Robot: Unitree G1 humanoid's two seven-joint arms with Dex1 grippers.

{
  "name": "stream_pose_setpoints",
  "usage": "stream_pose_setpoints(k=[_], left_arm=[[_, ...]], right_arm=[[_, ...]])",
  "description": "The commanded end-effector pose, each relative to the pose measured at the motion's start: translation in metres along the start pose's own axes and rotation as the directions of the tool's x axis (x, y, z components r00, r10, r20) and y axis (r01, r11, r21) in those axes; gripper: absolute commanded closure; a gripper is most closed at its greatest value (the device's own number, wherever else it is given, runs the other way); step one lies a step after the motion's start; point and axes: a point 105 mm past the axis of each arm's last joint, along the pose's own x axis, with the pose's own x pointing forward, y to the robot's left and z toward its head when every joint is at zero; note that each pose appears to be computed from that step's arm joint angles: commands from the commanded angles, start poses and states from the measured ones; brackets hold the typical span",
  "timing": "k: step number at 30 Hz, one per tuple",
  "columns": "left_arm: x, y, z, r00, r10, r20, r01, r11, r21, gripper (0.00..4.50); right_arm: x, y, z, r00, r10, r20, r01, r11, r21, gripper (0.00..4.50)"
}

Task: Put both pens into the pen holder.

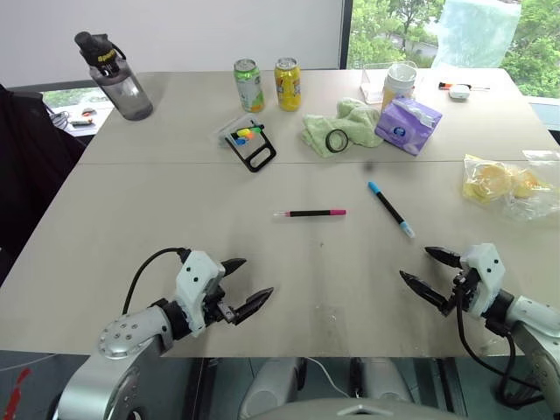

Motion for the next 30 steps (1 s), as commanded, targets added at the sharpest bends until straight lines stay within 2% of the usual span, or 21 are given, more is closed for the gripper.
stream_pose_setpoints(k=[1,6,9,12,14,17,18,20,21,22,23,25,30], left_arm=[[0.000,-0.001,0.008,1.000,-0.021,0.016,0.020,0.999,0.025,0.00],[-0.003,-0.008,0.038,0.981,-0.147,0.124,0.154,0.987,-0.049,0.00],[-0.006,-0.012,0.052,0.964,-0.220,0.149,0.229,0.972,-0.051,0.00],[-0.010,-0.014,0.063,0.952,-0.288,0.100,0.288,0.958,0.013,0.00],[-0.011,-0.016,0.067,0.947,-0.314,0.064,0.311,0.949,0.051,0.00],[-0.012,-0.018,0.072,0.945,-0.325,0.030,0.322,0.943,0.085,0.00],[-0.012,-0.020,0.072,0.945,-0.326,0.017,0.323,0.942,0.096,0.00],[-0.013,-0.021,0.069,0.947,-0.322,-0.006,0.320,0.941,0.112,0.00],[-0.013,-0.021,0.068,0.947,-0.320,-0.011,0.319,0.941,0.112,0.00],[-0.013,-0.021,0.066,0.948,-0.318,-0.015,0.318,0.942,0.112,0.00],[-0.012,-0.020,0.063,0.951,-0.307,-0.020,0.307,0.944,0.118,0.00],[-0.011,-0.017,0.059,0.958,-0.285,-0.020,0.285,0.950,0.127,0.00],[0.000,-0.007,0.057,0.974,-0.223,0.032,0.219,0.969,0.111,0.00]], right_arm=[[0.007,-0.014,0.013,0.996,-0.074,0.044,0.075,0.997,-0.027,0.02],[0.037,-0.015,0.037,0.990,-0.080,0.114,0.081,0.997,-0.005,0.02],[0.052,-0.024,0.041,0.988,-0.121,0.099,0.124,0.992,-0.021,0.02],[0.067,-0.037,0.023,0.984,-0.178,-0.032,0.178,0.984,0.005,0.02],[0.070,-0.032,0.012,0.986,-0.140,-0.089,0.142,0.990,0.012,0.02],[0.069,-0.018,0.002,0.990,-0.071,-0.123,0.071,0.997,0.002,0.83],[0.069,-0.015,0.000,0.990,-0.059,-0.128,0.060,0.998,0.005,1.41],[0.069,-0.012,-0.001,0.990,-0.056,-0.128,0.057,0.998,0.010,2.05],[0.069,-0.012,0.000,0.990,-0.059,-0.126,0.060,0.998,0.011,2.63],[0.069,-0.012,0.000,0.991,-0.061,-0.123,0.063,0.998,0.013,2.95],[0.069,-0.013,0.000,0.991,-0.067,-0.120,0.069,0.998,0.014,3.52],[0.070,-0.014,0.004,0.993,-0.076,-0.094,0.080,0.996,0.032,4.38],[0.071,-0.012,0.014,0.996,-0.083,-0.031,0.085,0.995,0.049,4.48]])
